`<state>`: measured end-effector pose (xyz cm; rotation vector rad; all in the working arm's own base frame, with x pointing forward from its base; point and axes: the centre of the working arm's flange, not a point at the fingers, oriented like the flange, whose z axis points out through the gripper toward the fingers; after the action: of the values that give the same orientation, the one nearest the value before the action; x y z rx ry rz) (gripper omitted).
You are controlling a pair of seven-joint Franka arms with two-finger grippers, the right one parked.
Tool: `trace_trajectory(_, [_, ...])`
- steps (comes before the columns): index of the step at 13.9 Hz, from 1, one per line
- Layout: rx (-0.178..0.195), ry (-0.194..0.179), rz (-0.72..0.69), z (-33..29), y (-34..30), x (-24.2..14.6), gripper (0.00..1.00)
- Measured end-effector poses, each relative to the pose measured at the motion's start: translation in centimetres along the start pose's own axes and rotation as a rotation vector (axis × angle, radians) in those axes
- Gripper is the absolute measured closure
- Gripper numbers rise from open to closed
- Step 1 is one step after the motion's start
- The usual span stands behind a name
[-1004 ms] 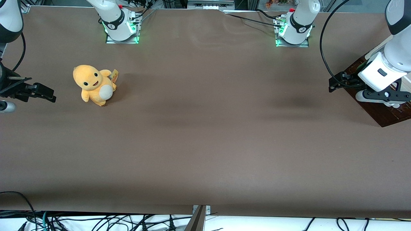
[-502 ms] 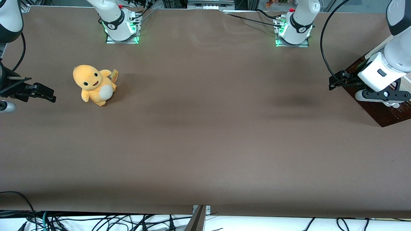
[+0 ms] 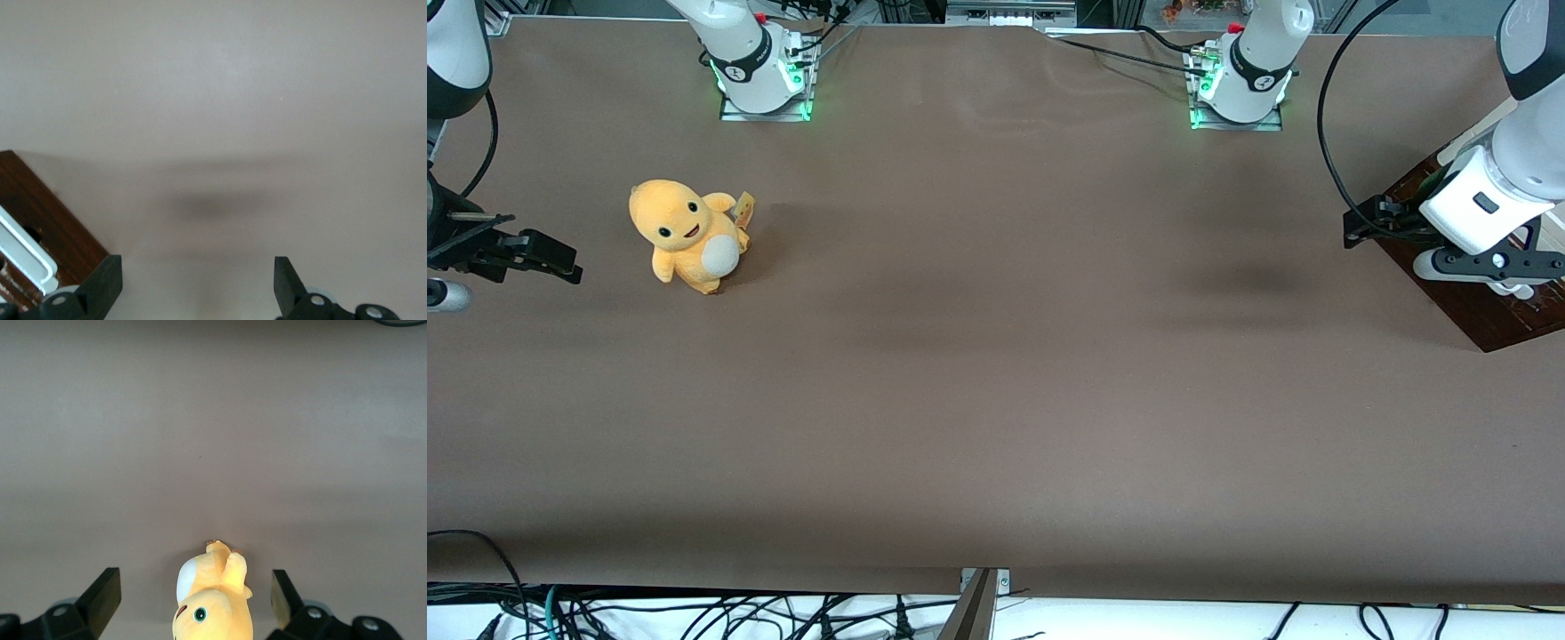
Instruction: Open lower drawer with left arm only
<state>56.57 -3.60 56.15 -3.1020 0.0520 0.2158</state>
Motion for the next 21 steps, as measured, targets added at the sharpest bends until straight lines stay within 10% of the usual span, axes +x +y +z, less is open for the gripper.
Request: trace_trajectory(21, [0.467,-0.264,-0.149,11.4,2.7,3.4,0.00])
